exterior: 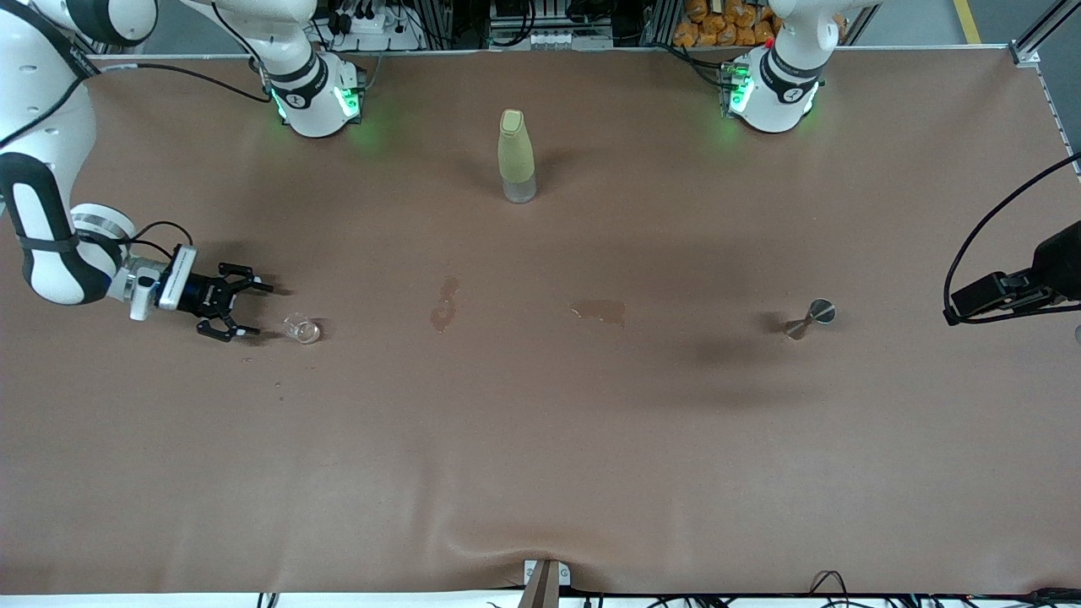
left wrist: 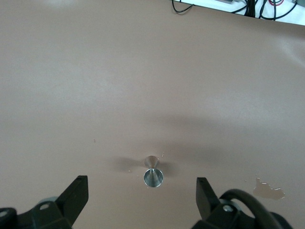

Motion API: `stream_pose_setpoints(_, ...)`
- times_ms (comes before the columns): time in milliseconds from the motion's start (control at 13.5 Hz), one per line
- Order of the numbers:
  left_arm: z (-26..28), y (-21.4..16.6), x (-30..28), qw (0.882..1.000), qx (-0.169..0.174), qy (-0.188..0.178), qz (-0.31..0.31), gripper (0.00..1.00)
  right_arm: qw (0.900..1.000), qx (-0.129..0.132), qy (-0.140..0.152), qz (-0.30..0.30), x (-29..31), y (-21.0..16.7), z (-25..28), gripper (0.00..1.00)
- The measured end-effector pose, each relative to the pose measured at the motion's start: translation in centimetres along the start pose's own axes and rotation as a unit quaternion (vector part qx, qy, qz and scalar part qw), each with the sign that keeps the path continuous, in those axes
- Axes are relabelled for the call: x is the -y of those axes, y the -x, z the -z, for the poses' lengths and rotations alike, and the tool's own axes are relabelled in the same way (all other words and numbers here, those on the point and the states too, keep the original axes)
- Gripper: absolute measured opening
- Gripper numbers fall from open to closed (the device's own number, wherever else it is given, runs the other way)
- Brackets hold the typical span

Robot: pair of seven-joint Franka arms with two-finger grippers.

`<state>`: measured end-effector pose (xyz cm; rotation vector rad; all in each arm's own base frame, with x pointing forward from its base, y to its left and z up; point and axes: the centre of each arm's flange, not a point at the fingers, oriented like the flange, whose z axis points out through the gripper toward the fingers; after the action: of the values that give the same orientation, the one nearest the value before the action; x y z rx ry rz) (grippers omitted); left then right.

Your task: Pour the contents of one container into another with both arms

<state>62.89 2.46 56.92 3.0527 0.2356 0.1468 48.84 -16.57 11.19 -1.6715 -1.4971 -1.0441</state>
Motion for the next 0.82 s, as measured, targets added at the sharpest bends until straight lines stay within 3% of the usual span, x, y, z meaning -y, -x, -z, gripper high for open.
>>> stream_pose_setpoints(371,0.0,0.0,0.0,1.0,0.0,0.0,0.0,1.0,0.999,-0.021,0.035,-0.018,-0.2,1.2,-1.0,1.0)
stream_pose_setpoints(817,0.0,0.0,0.2,1.0,0.0,0.0,0.002,1.0,0.998,-0.033,0.044,-0.019,-0.3,1.3,-2.1,1.0)
